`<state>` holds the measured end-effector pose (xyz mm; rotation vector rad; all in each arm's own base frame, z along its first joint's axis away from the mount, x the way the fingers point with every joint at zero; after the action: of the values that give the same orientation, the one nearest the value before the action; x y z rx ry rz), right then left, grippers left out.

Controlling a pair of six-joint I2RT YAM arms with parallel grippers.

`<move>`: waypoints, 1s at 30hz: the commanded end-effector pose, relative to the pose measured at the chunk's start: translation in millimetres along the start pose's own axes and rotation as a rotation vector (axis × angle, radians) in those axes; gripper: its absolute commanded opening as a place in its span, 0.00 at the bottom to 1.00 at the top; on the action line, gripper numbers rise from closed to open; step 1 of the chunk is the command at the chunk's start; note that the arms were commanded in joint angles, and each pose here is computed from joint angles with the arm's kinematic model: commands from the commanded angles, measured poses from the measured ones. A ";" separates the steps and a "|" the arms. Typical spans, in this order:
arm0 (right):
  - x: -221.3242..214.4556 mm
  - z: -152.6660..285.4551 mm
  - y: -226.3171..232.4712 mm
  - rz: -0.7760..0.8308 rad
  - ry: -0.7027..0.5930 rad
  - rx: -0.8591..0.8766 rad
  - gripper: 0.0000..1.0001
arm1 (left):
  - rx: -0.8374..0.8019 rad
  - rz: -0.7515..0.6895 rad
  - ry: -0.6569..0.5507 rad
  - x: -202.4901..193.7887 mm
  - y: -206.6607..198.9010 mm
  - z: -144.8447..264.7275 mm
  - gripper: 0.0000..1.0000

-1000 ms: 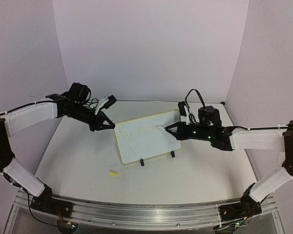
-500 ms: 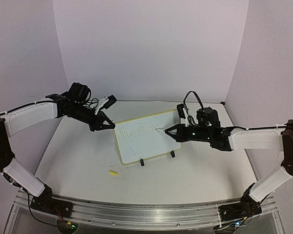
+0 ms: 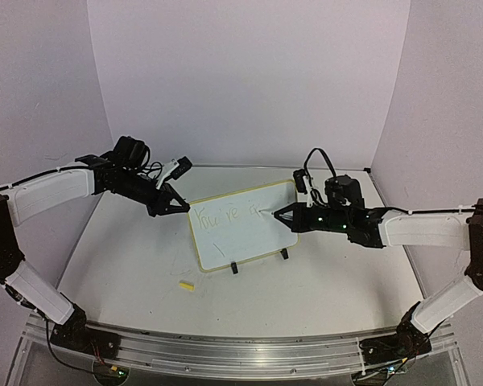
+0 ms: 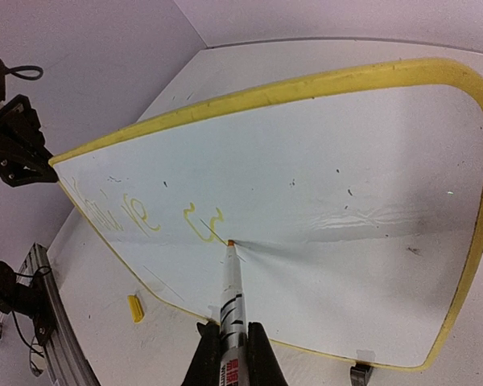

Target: Write a sentence on the whiteboard

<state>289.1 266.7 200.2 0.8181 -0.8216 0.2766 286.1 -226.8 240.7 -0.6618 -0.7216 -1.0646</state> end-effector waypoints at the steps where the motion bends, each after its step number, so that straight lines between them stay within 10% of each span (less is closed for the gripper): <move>1: 36.6 10.8 13.4 0.039 -0.129 -0.002 0.00 | 0.026 -0.046 0.011 0.5 0.7 2.3 0.00; 30: -1.5 2.7 -9.4 -0.020 -0.046 -0.039 0.00 | 0.024 -0.044 0.014 -0.5 1.3 1.0 0.00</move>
<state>286.4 262.5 195.8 0.8148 -0.8256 0.2592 286.0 -226.8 240.8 -0.6629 -0.7203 -1.0615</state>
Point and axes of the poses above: each gripper's point midway between its finger pads, its own z axis back along the fingers, its own y axis along the line the jaws close on, x = y × z, the point moved 6 cm from there along z, back along the fingers, and after that the axes turned 5 degrees about -z, right-handed, at the moved point
